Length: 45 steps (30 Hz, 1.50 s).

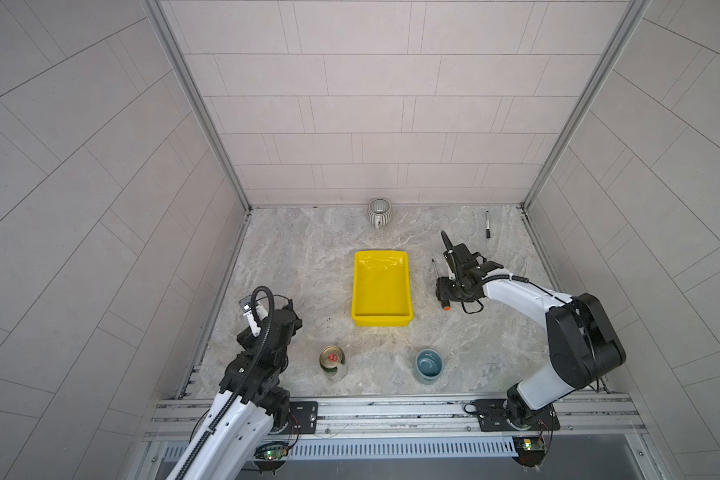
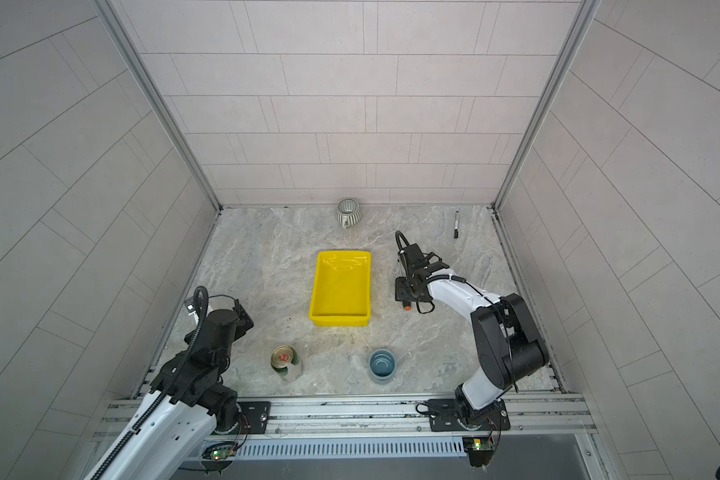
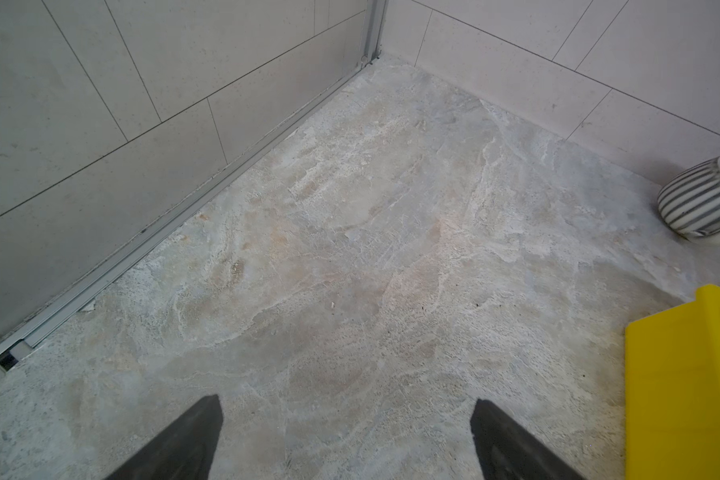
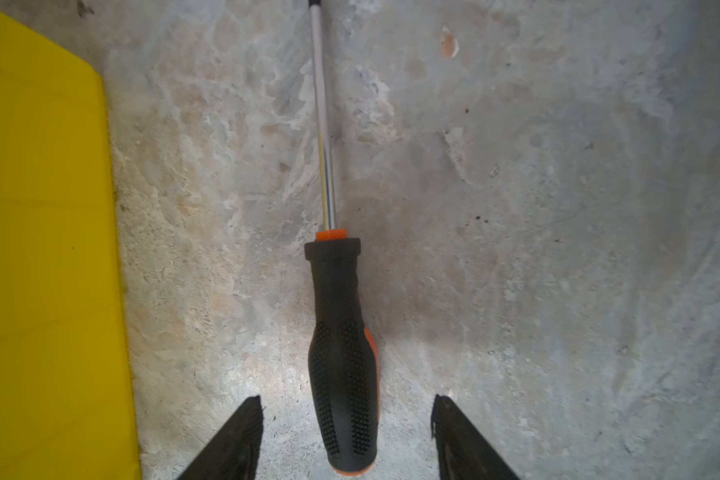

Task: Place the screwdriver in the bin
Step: 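Lower the right gripper over the screwdriver handle and close on it, then lift the screwdriver with the right gripper and carry it over the yellow bin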

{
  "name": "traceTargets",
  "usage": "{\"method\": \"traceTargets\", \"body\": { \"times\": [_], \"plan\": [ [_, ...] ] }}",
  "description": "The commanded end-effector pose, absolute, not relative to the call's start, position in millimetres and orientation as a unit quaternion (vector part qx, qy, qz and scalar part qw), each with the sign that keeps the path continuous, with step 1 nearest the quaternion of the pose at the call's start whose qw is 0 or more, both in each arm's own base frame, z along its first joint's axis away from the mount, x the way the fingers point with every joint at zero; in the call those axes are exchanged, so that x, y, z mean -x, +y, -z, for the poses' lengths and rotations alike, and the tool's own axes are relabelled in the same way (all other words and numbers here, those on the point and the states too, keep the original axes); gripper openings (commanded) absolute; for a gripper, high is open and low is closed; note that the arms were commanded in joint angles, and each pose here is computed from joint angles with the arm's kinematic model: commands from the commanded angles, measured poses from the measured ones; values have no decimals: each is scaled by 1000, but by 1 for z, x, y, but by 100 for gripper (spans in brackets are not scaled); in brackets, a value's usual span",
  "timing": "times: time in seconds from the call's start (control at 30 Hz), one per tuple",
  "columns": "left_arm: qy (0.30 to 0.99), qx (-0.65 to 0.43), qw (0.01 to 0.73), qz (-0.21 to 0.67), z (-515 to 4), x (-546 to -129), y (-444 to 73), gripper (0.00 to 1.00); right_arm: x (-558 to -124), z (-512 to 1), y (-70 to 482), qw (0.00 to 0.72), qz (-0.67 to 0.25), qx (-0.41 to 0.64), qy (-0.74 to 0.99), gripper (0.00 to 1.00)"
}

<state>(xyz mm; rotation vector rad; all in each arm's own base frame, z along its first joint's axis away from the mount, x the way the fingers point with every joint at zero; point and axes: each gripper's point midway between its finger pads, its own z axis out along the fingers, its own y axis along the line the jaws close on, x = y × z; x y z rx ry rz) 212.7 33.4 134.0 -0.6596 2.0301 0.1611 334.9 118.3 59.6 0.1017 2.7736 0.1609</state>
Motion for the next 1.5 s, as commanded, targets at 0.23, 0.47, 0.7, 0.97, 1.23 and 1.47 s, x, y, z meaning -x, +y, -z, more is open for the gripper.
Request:
{"method": "traceTargets", "body": {
  "times": [0.23,0.47,0.7,0.97,1.23,1.47],
  "plan": [
    [831,268,482,-68,-135,-216,33,100,-333,-44,118,147,-32,-18,988,51],
    [843,240,479,-55,-133,-224,23,100,-331,-31,117,130,-23,-8,991,43],
    [859,210,465,-45,-130,-232,10,100,-330,-21,116,121,-17,-8,992,38],
    [882,167,439,-34,-127,-245,-12,95,-321,-33,111,134,-17,-16,991,18],
    [868,174,460,-59,-154,-282,-17,96,-302,-99,120,198,-64,-44,977,6],
    [882,161,438,-63,-122,-286,-20,99,-296,-165,186,279,-123,-17,952,6]
  ]
}}
